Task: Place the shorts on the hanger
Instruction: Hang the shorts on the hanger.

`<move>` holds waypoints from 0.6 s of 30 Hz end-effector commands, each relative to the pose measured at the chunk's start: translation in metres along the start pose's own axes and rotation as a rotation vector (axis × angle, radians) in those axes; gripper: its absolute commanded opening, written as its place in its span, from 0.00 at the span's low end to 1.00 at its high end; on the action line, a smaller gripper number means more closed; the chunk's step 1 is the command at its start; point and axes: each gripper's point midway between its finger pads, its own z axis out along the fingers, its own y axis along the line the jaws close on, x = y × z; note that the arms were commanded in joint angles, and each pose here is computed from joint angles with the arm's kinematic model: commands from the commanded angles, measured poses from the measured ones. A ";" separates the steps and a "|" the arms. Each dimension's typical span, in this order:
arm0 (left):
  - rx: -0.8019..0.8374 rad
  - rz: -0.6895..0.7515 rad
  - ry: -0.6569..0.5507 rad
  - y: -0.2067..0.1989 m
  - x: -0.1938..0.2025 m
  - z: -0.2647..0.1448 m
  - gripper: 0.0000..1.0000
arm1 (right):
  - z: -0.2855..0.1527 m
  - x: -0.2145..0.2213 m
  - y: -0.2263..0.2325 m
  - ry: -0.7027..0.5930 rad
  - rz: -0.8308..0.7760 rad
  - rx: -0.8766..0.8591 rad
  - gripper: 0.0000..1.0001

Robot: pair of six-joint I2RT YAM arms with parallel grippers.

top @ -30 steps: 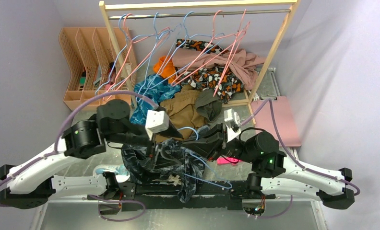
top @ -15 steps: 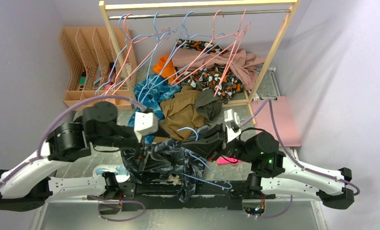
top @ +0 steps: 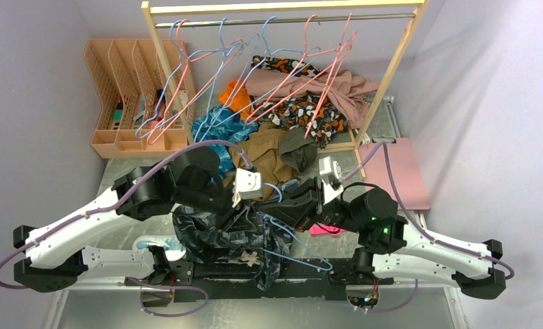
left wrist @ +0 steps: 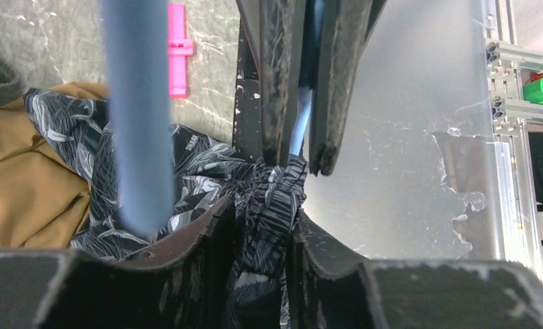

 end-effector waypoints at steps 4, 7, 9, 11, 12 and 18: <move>0.062 0.075 -0.142 -0.011 -0.035 -0.002 0.38 | 0.000 -0.032 0.013 -0.100 -0.005 -0.044 0.00; 0.073 0.087 -0.177 -0.013 -0.042 -0.002 0.38 | 0.000 -0.034 0.014 -0.105 -0.006 -0.049 0.00; 0.075 0.087 -0.181 -0.012 -0.043 0.000 0.39 | 0.000 -0.034 0.015 -0.106 -0.005 -0.053 0.00; 0.064 0.082 -0.165 -0.010 -0.041 0.002 0.52 | 0.001 -0.035 0.015 -0.106 -0.008 -0.052 0.00; 0.054 0.079 -0.160 -0.008 -0.041 0.001 0.59 | 0.001 -0.035 0.014 -0.106 -0.008 -0.050 0.00; -0.058 0.083 -0.160 -0.001 -0.042 -0.027 0.83 | -0.001 -0.035 0.012 -0.104 -0.012 -0.037 0.00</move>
